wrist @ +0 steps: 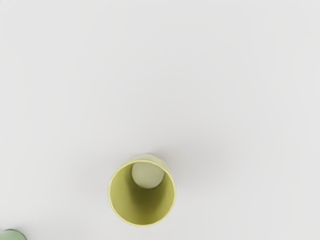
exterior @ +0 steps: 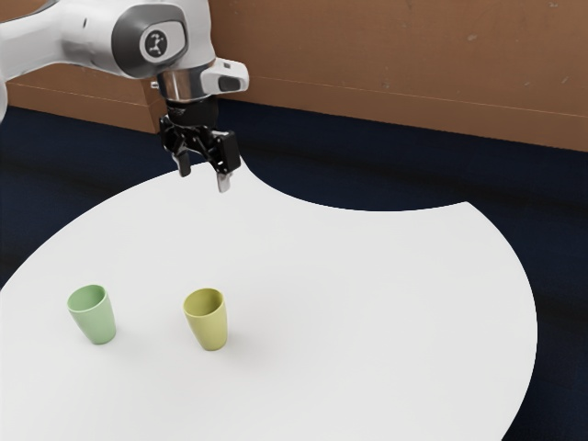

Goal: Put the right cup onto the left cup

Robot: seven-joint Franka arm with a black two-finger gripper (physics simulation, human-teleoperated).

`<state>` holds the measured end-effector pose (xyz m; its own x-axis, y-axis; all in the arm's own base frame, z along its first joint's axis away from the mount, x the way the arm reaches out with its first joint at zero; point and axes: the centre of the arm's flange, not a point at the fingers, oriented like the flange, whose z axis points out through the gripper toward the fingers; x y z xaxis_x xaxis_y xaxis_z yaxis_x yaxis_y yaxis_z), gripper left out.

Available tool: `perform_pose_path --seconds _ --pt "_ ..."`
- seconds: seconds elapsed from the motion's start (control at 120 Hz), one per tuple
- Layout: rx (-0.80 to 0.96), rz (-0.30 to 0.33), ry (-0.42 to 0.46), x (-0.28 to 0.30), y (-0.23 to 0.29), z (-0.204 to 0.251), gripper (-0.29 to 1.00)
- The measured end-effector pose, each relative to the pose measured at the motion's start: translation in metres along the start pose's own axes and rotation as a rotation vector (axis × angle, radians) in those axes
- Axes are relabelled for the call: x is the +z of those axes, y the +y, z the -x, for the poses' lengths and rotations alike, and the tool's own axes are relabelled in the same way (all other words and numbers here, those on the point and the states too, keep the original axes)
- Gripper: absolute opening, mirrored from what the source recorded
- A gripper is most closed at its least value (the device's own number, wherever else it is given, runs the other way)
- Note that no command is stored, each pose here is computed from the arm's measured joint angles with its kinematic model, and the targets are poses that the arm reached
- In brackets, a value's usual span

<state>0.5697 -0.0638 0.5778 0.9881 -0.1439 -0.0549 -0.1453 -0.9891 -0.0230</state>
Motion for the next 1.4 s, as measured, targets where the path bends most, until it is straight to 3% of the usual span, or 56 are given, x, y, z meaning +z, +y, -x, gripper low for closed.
perform_pose_path --seconds 0.267,0.567,0.825,1.4 --pt "-0.003 0.005 -0.005 0.016 -0.004 -0.002 0.70" --pt "-0.037 0.068 -0.078 0.087 -0.008 0.001 0.70" --pt "-0.093 0.115 -0.119 0.160 -0.008 0.009 0.62" --pt "-0.162 0.113 -0.074 0.235 -0.006 0.006 0.48"
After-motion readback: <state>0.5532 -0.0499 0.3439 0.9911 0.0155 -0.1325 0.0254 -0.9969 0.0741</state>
